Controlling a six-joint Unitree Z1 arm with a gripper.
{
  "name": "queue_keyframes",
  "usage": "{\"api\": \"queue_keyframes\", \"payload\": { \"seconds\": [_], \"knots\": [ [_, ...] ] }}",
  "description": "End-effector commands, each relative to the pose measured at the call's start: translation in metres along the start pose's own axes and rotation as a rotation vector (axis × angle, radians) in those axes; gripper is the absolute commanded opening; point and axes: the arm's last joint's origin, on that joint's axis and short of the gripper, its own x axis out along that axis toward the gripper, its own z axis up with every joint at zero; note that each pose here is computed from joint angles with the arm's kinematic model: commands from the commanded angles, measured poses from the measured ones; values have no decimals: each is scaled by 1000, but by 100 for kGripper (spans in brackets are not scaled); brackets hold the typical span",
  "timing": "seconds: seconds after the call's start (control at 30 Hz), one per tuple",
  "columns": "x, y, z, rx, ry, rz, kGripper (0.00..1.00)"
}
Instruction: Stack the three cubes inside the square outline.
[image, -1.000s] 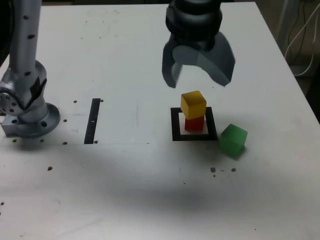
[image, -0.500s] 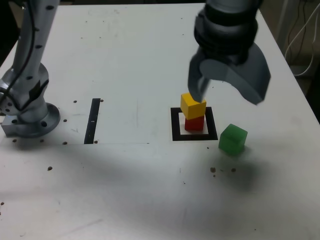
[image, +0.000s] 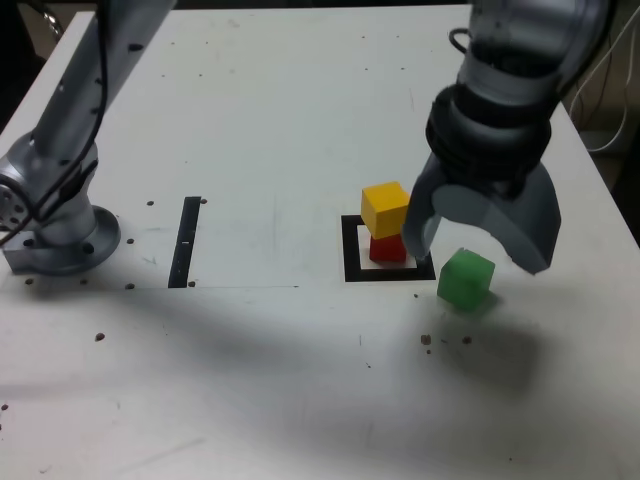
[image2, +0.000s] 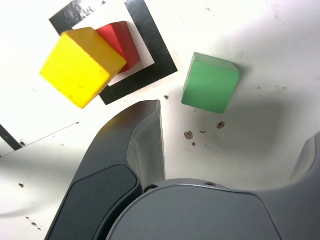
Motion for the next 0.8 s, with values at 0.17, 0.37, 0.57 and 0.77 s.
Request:
{"api": "queue_keyframes", "payload": {
  "seconds": [0.17, 0.37, 0.57, 0.77],
  "knots": [
    [25, 7, 10, -21, 46, -10, 97],
    [40, 13, 14, -39, 41, -25, 97],
    [47, 15, 16, -38, 30, -36, 96],
    [54, 20, 16, -37, 36, -40, 91]
  ]
}}
